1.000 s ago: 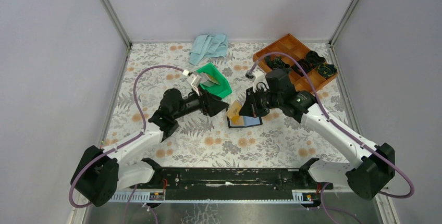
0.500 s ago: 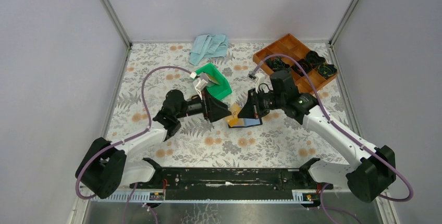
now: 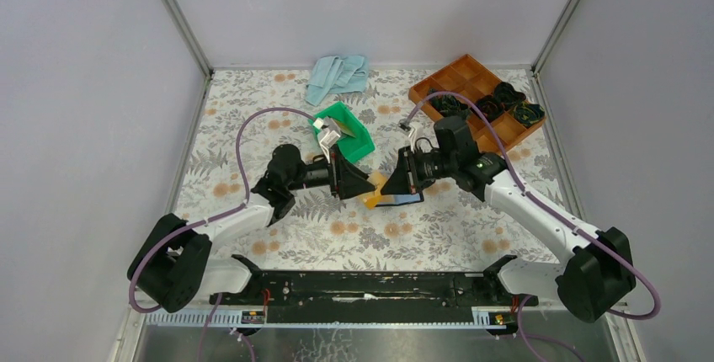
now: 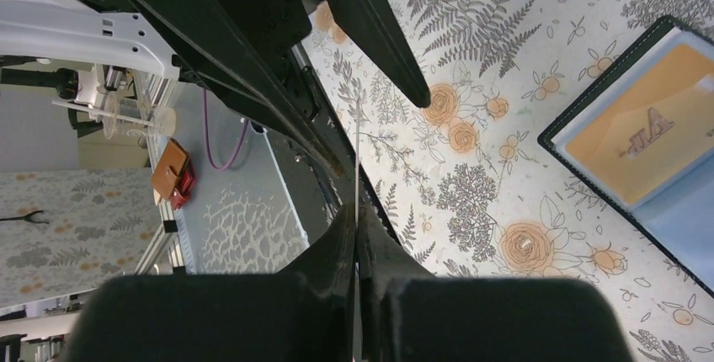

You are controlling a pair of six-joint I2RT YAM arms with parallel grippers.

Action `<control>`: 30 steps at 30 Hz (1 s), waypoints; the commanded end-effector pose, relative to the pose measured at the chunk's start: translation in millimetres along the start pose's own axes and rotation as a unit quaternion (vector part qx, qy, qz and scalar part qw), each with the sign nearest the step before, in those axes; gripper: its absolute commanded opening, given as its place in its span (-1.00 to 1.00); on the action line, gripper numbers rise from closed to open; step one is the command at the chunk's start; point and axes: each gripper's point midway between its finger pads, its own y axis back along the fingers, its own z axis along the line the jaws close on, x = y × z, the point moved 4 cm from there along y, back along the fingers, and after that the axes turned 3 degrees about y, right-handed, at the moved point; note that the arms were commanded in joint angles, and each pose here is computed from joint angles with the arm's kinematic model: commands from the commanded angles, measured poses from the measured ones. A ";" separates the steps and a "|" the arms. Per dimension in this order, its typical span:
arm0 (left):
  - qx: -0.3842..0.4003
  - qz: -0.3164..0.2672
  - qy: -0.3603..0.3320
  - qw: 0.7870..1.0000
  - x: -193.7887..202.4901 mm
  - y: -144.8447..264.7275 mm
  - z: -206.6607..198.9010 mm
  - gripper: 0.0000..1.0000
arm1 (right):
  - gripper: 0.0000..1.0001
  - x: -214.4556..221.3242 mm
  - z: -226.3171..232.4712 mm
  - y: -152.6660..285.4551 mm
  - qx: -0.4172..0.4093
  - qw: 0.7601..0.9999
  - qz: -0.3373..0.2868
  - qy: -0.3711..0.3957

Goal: Put the credit cards into the card holder
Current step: Pick up the credit card from the storage box.

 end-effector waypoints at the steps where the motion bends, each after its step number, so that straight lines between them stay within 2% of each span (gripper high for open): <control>1: 0.027 -0.018 -0.030 0.999 -17.4 -1.5 -10.6 0.02 | -1.00 -2.2 0.6 -0.1 -0.026 1.000 -0.010 0.000; 4: 0.027 -0.013 -0.024 0.999 -15.5 -2.6 -8.7 -0.14 | -1.00 -2.5 -1.9 -0.1 -0.032 0.999 -0.014 -0.005; 12: 0.033 -0.002 -0.014 0.999 -13.0 -5.1 -6.6 -0.28 | -1.00 -6.9 -4.2 -1.6 -0.045 0.999 -0.016 -0.007; 25: 0.033 0.000 -0.001 0.999 -12.1 -7.2 -1.8 -0.87 | -1.00 -10.0 -13.7 -2.9 -0.045 0.999 -0.021 -0.018; 28: 0.035 -0.001 0.005 0.999 -11.3 -8.5 -0.3 -0.94 | -1.00 -12.1 -14.0 -1.6 -0.047 0.998 -0.025 -0.019; 30: 0.035 -0.004 0.008 0.999 -10.8 -9.3 1.2 -0.98 | -0.90 -14.3 -14.5 -0.6 -0.047 0.998 -0.030 -0.020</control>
